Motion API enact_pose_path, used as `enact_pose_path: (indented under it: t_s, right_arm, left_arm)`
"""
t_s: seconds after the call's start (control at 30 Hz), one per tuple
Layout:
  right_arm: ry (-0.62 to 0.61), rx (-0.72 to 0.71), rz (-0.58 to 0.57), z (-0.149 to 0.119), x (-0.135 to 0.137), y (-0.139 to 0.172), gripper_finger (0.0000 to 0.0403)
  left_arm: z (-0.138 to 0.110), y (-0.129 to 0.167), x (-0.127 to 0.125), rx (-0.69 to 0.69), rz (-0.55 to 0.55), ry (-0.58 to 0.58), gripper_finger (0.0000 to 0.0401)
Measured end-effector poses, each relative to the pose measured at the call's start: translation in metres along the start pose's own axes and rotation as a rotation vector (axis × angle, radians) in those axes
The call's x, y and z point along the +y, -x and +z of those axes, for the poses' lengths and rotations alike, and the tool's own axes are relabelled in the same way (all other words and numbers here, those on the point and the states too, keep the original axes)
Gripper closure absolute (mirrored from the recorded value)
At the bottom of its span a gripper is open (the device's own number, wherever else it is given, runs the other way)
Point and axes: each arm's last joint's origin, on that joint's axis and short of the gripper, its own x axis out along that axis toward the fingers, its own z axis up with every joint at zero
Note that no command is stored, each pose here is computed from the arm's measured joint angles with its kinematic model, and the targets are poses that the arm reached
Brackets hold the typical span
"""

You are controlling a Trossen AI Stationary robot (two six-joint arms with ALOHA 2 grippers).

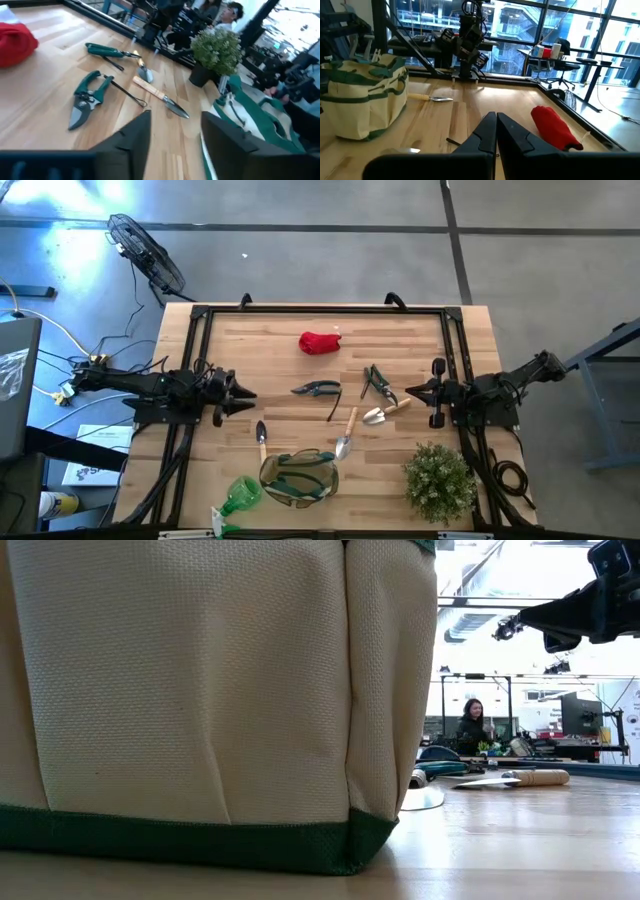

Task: Pick & Place Garden tools in Gardening bag
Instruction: Put the green spray bottle into the green gardening bag

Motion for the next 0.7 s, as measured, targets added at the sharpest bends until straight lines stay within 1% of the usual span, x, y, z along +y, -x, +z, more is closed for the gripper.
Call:
enact_pose_path:
  t_s: [0.1,0.2,0.37,0.47,0.6,0.7]
  right_arm:
    - [0.023,-0.002,-0.001,0.001,0.000,0.000,0.0400]
    - [0.026,-0.002,-0.001,0.001,0.000,0.000,0.0400]
    - [0.027,-0.001,-0.001,0.001,0.000,0.000,0.0400]
    - [0.041,-0.001,-0.001,0.001,0.000,0.000,0.0400]
    - [0.102,-0.002,-0.001,0.001,0.000,0.000,0.0400]
    - [0.128,-0.002,-0.001,0.001,0.000,0.000,0.0400]
  left_arm:
    - [0.002,0.001,-0.001,-0.002,0.005,0.045,0.0179]
    - [0.012,0.003,-0.007,-0.014,-0.021,0.039,0.0158]
    - [0.051,0.015,-0.028,-0.156,-0.104,-0.024,0.0154]
    - [0.071,0.019,-0.040,-0.203,-0.156,-0.047,0.0153]
    - [0.102,0.019,-0.061,-0.241,-0.235,-0.116,0.0153]
    - [0.122,0.008,-0.080,-0.196,-0.279,-0.161,0.0153]
